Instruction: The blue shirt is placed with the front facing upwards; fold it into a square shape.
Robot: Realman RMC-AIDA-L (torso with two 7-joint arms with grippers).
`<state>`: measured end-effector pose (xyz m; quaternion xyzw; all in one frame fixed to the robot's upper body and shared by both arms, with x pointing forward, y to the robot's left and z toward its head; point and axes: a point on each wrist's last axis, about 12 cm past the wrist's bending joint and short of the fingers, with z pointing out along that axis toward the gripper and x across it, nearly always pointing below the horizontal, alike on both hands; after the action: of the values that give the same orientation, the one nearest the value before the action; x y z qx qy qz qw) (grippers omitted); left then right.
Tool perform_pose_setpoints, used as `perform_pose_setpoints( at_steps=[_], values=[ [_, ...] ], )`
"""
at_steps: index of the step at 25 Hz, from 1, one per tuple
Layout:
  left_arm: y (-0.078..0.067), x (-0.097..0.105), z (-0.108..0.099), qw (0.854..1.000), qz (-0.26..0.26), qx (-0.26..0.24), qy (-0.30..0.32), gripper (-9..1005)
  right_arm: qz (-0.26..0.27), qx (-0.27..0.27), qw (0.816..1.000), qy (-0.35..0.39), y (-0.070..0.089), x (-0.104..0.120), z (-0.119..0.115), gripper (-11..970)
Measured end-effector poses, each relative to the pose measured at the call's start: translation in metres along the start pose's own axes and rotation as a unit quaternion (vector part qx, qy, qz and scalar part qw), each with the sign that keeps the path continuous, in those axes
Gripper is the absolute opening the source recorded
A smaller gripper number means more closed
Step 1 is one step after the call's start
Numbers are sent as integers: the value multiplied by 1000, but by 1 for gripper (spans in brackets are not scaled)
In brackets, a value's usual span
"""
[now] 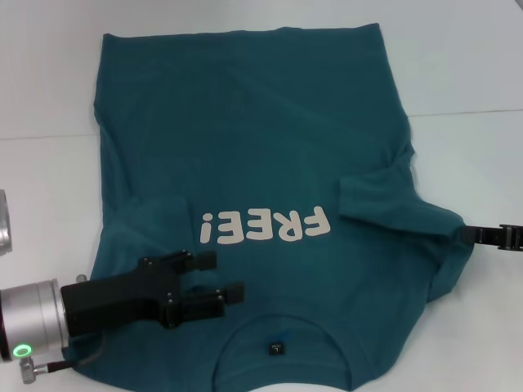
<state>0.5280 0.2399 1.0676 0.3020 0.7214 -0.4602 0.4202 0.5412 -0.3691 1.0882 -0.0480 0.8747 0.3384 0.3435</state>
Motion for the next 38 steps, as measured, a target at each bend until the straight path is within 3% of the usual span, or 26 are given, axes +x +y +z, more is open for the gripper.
perform_pose_setpoints(
  at_steps=[20,27,38],
  values=[
    [-1,1,3,1000,-5,4,-6,854,4,4,1000,-9,-9,5,-24,1],
    [-2,2,4,1000,-6,6,-7,854,-6,-9,1000,0,-4,5,-16,4],
    [-2,2,4,1000,-5,6,-7,854,-39,-59,996,51,20,9,13,12]
  ],
)
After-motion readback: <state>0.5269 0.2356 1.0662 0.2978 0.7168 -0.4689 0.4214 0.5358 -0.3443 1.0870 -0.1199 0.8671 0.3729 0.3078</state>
